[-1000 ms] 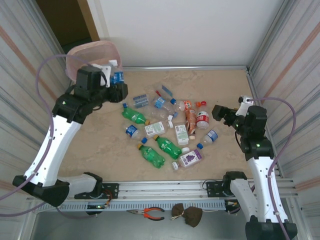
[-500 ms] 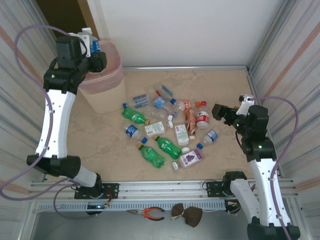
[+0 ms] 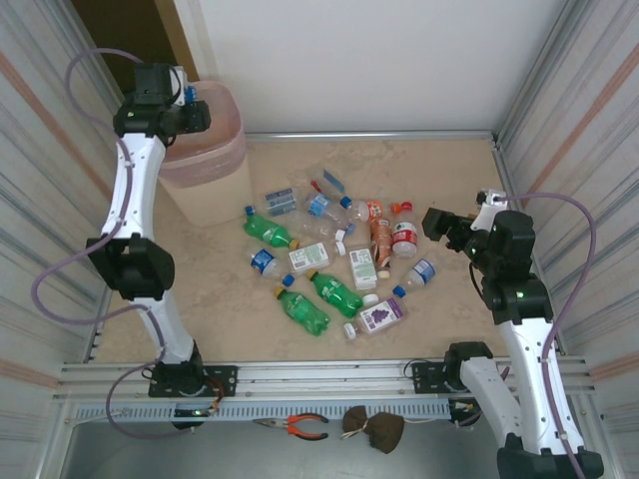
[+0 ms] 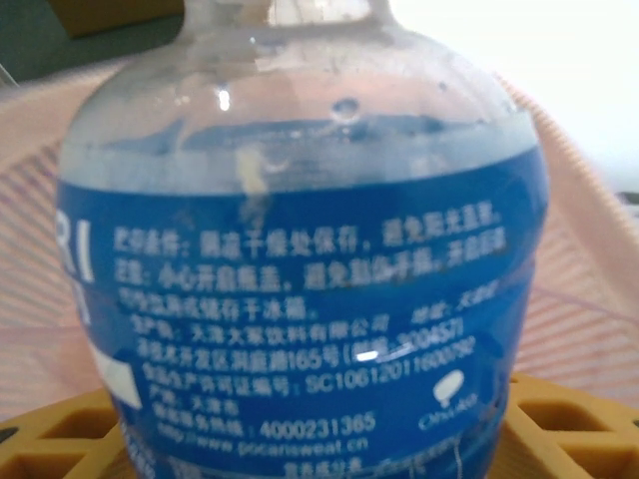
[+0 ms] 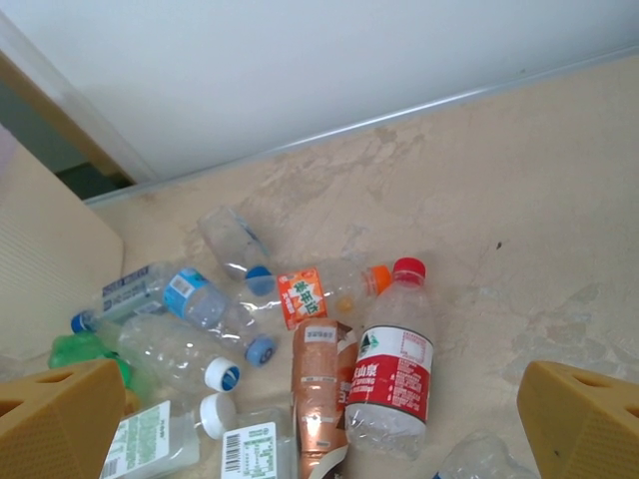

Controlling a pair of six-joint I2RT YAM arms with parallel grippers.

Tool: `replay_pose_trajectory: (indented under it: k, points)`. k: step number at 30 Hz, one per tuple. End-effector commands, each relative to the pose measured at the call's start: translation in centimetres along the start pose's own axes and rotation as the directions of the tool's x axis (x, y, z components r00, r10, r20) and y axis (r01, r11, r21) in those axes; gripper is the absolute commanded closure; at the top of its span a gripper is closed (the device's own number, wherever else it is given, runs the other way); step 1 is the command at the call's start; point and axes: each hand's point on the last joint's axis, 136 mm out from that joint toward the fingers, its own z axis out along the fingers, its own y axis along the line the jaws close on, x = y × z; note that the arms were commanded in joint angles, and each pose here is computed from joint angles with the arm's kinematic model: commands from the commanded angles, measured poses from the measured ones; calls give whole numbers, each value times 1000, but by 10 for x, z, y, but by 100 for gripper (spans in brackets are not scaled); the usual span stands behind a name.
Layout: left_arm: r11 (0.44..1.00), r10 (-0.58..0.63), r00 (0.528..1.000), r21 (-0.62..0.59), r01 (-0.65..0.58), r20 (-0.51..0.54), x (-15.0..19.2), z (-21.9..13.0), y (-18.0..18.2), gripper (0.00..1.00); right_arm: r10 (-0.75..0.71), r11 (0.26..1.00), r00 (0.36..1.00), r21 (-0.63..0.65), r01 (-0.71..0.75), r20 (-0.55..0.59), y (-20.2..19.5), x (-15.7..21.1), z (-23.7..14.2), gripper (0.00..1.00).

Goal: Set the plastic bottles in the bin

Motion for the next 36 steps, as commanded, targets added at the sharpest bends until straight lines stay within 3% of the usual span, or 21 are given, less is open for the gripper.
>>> replay_pose_trajectory:
  k: [1,9,18,29,36]
  points:
    - [1000,-31,997,4,31,-72,13,16,9,37,13,1000,999,8,-13,30,3,-11,-8,0]
    - [998,-63,955,-31,56,-290,68,64,27,37,19,1000,1000,9,-19,22,2,-6,-5,0]
    - [997,-72,894,-24,68,-441,119,99,27,37,35,999,999,3,-35,14,1,0,-1,0]
    - [996,-77,822,-9,87,-565,172,130,22,30,37,999,999,9,-37,8,-1,7,0,0]
    - [996,-80,837,-2,93,-541,165,128,21,21,36,999,999,11,-36,11,-1,6,0,0]
